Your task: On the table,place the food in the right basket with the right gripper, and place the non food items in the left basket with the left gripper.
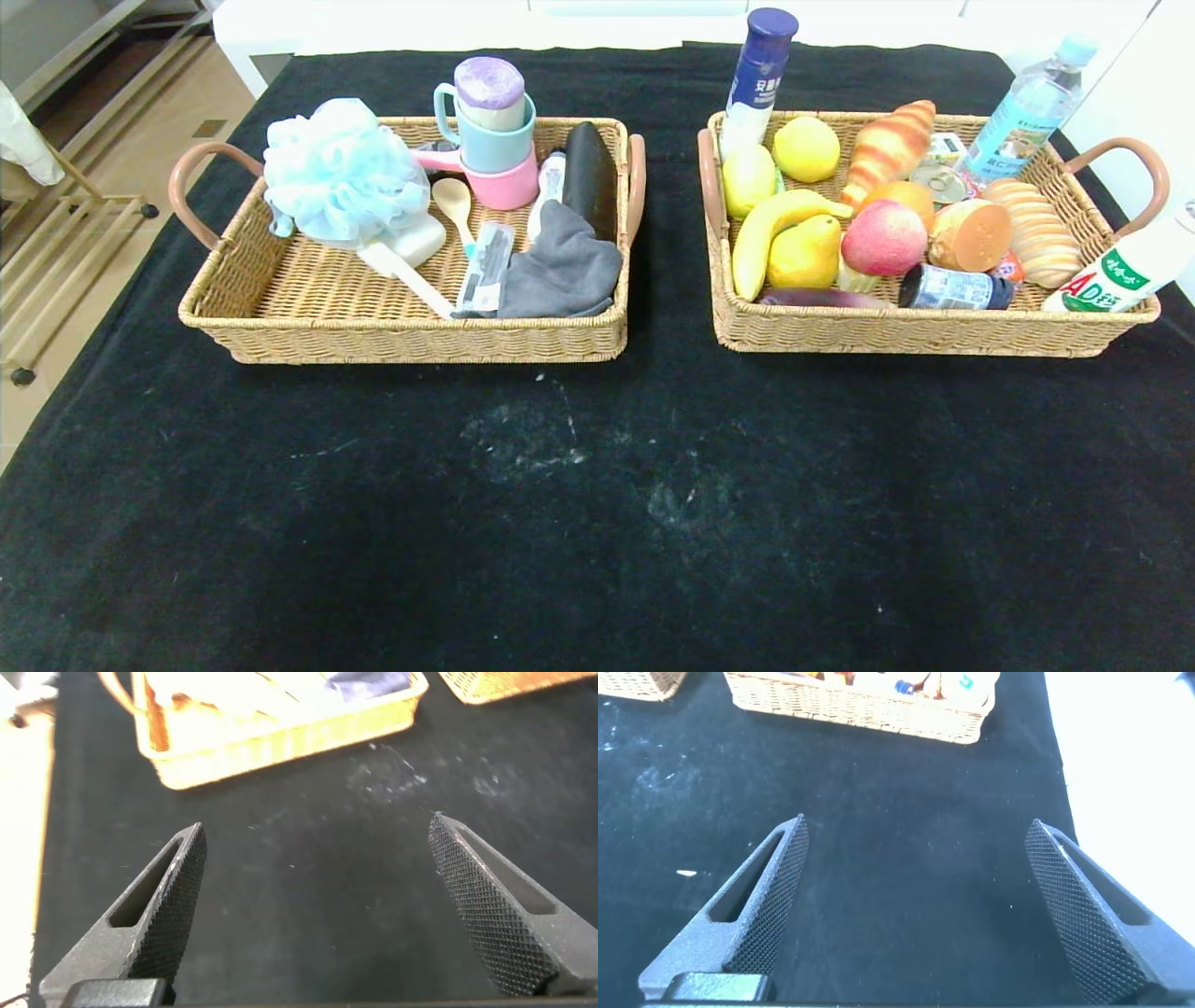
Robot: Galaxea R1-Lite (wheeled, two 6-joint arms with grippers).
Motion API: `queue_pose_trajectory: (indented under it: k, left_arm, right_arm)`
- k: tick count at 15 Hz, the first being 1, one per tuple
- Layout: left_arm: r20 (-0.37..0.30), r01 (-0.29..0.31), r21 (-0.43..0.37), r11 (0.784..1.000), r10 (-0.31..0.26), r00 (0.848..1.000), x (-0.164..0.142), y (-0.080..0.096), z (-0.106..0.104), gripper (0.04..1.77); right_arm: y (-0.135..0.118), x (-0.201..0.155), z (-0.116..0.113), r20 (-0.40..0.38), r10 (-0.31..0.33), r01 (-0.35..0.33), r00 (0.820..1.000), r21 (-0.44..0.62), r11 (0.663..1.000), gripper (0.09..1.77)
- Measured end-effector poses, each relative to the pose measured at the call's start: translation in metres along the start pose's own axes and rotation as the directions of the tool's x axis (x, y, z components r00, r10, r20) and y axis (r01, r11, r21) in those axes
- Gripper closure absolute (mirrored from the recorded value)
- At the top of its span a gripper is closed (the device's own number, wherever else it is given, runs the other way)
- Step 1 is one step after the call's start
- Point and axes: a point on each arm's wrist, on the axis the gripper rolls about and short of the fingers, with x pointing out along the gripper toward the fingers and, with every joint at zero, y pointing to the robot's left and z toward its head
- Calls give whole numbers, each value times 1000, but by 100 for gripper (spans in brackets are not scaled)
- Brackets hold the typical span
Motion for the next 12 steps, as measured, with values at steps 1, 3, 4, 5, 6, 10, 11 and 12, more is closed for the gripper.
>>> queue_pose_trajectory:
  k: [1, 3, 4, 5, 6, 10, 11, 12]
  left_arm:
    - [11, -14, 4, 1000, 14, 1000, -3, -1, 1, 9]
    - [25, -37, 14, 999, 37, 999, -7, -4, 1, 9]
    - [36, -42, 18, 999, 41, 999, -11, -6, -1, 9]
    - [42, -43, 20, 999, 42, 998, -14, -8, -3, 9]
    - [35, -44, 20, 999, 43, 998, -19, -9, -7, 9]
    - [79, -44, 30, 999, 42, 996, -36, -17, -25, 9]
    - [92, -48, 31, 998, 45, 995, -39, -18, -30, 9]
    - [99, -54, 31, 998, 51, 994, -41, -19, -36, 9]
  right_arm:
    - [1, -5, -4, 10, -1, 1, 1000, 0, 1000, 16]
    - [2, -13, -12, 28, -11, 11, 1000, 10, 1000, 16]
    - [2, -16, -13, 44, -14, 13, 999, 29, 1000, 16]
    - [2, -18, -13, 57, -10, 8, 998, 39, 999, 16]
    - [2, -19, -14, 63, -7, 4, 998, 40, 999, 16]
    - [2, -18, -15, 81, -23, 19, 996, 39, 999, 16]
    - [2, -17, -13, 111, -25, 21, 994, 37, 999, 16]
    - [1, -14, -11, 147, -27, 23, 989, 30, 999, 16]
